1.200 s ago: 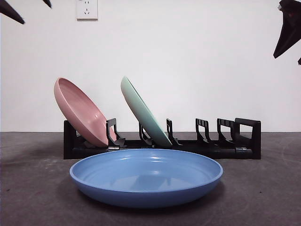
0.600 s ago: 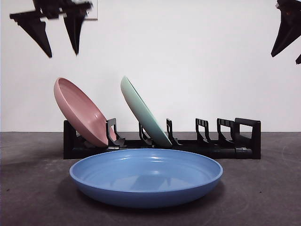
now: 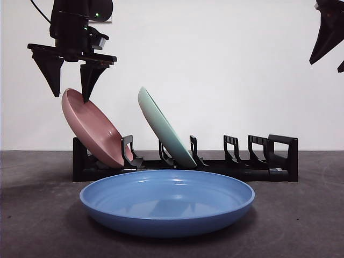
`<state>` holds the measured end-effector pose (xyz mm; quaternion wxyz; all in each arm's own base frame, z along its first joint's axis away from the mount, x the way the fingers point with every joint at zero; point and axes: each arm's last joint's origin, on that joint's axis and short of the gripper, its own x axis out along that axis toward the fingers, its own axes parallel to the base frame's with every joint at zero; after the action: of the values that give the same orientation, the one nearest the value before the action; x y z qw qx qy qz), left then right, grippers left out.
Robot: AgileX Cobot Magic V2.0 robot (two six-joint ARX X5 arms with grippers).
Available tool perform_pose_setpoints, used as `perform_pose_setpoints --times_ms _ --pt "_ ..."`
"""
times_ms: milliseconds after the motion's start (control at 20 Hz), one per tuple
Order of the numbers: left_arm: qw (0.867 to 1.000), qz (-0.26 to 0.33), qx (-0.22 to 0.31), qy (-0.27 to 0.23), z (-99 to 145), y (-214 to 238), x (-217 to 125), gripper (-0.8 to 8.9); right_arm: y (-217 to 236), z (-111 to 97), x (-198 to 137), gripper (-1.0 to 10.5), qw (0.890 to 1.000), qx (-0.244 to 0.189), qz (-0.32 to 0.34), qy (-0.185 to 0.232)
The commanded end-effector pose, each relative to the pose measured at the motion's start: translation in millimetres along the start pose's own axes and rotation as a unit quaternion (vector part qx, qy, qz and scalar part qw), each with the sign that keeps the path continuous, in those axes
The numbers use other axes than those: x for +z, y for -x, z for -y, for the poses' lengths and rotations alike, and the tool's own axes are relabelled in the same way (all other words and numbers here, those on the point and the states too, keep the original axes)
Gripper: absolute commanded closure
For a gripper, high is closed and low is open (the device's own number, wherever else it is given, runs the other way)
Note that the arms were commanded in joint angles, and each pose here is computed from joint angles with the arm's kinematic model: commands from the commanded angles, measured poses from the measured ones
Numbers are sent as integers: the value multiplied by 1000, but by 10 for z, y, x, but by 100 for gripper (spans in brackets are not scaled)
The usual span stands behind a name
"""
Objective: Place the plate
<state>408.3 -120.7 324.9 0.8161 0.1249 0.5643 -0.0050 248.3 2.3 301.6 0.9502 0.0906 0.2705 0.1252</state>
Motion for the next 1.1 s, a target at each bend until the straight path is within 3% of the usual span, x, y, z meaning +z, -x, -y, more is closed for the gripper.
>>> perform_pose_setpoints --times_ms 50,500,1100 --pt "1000 7 1 -7 60 -26 54 578 -10 -5 51 643 1000 1 7 -2" --pt "1000 7 9 -8 61 -18 50 794 -10 -4 51 643 1000 1 7 -2" --pt "994 86 56 -23 126 505 112 795 -10 -4 51 643 1000 1 7 -2"
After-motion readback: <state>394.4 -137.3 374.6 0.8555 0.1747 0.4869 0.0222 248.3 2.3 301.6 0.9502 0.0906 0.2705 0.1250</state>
